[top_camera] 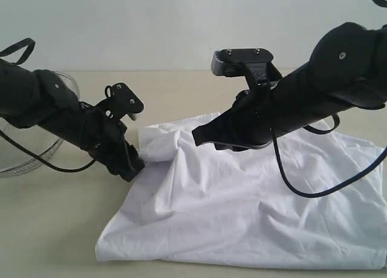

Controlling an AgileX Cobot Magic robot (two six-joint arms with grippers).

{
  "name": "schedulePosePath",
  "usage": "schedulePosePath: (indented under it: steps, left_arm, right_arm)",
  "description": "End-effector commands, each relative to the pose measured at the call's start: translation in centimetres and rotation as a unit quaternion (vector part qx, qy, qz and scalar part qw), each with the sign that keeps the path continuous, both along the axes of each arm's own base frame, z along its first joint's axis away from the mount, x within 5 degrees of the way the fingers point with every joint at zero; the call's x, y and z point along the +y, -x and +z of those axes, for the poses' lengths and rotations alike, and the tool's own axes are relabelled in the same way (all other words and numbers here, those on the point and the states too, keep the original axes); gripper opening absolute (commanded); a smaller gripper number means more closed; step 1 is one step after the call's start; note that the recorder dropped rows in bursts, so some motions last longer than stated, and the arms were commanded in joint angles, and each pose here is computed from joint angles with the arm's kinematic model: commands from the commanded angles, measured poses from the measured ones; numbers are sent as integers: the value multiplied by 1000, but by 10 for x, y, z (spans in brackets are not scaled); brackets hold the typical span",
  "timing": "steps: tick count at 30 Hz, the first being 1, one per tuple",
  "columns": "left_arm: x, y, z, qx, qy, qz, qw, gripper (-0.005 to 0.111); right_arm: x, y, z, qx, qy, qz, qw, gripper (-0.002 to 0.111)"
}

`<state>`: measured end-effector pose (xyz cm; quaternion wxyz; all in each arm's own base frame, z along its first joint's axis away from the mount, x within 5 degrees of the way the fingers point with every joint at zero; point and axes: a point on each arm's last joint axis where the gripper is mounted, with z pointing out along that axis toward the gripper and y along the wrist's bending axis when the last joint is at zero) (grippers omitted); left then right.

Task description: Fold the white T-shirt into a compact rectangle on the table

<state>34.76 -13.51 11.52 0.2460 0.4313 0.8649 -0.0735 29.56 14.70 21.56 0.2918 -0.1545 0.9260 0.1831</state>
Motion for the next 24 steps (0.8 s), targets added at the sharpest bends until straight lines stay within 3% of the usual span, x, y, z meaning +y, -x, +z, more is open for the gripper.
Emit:
schedulePosePath:
  steps: [1,10,17,23,24]
  left_arm:
    - [-1,-5,2,-23,-2,8,1000,35]
    - [-1,-10,6,-46,-9,2,999,5]
    - [-8,-27,25,-72,16,12,997,5]
    - [-12,-31,32,-59,36,19,997,5]
    - [-12,-30,31,-56,36,17,998,10]
  right_arm:
    - [-3,1,3,-7,2,1,1000,0]
    - [-3,1,3,-6,1,-1,1000,0]
    - [-3,2,2,2,-2,-3,1000,0]
    - [-3,2,2,0,0,-2,1000,0]
    - [-3,2,2,1,0,-2,1000,0]
